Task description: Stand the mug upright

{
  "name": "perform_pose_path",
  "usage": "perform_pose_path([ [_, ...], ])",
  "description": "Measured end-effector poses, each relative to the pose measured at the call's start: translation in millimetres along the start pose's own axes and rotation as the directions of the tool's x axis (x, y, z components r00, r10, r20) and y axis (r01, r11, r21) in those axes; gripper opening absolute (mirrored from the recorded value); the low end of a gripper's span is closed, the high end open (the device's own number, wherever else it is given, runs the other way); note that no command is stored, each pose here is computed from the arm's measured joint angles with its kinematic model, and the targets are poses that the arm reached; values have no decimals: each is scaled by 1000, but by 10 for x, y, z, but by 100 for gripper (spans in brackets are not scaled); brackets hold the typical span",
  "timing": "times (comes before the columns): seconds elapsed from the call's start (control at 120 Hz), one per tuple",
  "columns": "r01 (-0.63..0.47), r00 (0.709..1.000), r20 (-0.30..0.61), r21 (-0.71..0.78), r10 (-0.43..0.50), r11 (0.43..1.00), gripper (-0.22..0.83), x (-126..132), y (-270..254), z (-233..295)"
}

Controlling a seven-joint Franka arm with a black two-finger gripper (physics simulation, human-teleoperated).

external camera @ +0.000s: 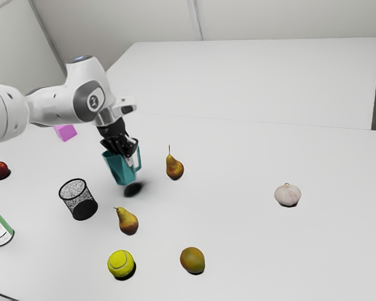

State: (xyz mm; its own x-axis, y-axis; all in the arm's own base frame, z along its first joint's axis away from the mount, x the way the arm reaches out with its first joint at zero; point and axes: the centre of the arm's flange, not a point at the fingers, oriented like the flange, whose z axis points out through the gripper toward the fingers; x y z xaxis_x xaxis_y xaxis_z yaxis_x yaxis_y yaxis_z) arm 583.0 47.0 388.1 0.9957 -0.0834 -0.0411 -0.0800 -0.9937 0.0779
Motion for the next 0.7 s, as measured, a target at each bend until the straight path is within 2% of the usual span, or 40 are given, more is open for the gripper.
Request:
perform_pose_path([
  [0.225, -19, 998, -63, 97, 25, 995, -17, -27, 96, 44],
  [0.7, 33, 995, -101, 113, -21, 993, -17, 41, 124, 480],
])
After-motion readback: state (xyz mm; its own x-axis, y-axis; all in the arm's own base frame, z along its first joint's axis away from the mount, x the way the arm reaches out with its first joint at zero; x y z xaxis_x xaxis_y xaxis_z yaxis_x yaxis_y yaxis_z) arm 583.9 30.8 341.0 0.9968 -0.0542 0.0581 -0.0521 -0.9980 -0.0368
